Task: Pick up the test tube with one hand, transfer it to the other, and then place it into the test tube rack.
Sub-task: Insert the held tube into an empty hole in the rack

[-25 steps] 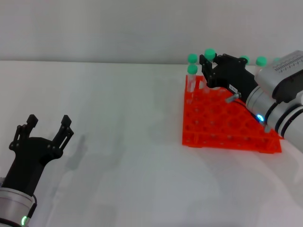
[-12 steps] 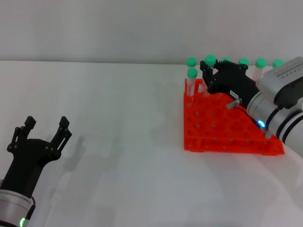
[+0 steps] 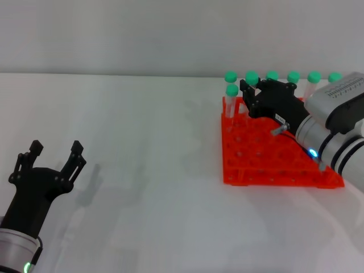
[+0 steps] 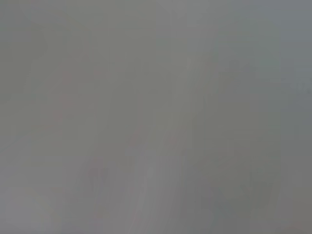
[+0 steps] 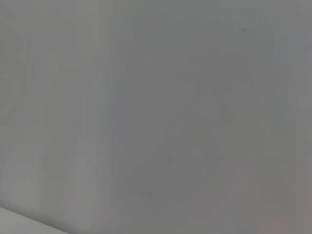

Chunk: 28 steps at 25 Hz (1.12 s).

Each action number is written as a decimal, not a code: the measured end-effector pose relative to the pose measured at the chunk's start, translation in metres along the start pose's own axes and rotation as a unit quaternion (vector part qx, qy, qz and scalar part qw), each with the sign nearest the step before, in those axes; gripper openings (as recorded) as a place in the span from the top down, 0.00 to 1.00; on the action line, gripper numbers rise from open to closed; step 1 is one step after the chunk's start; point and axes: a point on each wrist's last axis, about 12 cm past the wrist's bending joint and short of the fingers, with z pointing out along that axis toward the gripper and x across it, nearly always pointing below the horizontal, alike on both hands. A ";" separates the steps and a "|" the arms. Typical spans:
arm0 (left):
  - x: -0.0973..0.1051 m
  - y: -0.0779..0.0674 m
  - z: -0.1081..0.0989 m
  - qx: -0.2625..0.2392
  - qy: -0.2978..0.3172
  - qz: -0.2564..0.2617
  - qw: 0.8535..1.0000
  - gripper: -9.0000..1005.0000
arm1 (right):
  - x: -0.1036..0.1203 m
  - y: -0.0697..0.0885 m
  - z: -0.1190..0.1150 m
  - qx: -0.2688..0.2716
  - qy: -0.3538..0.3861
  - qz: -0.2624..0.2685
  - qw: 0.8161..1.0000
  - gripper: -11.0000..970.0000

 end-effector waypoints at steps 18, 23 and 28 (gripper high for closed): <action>-0.003 0.000 0.000 0.002 -0.013 0.000 1.000 0.12 | 0.006 -0.002 -0.013 0.008 -0.020 0.013 1.000 0.58; -0.003 0.000 0.000 0.000 -0.014 0.000 1.000 0.12 | 0.008 -0.001 -0.016 0.008 -0.021 0.013 1.000 0.46; -0.004 0.001 0.000 -0.001 -0.015 0.000 1.000 0.12 | 0.008 -0.001 -0.013 0.007 -0.011 0.012 1.000 0.42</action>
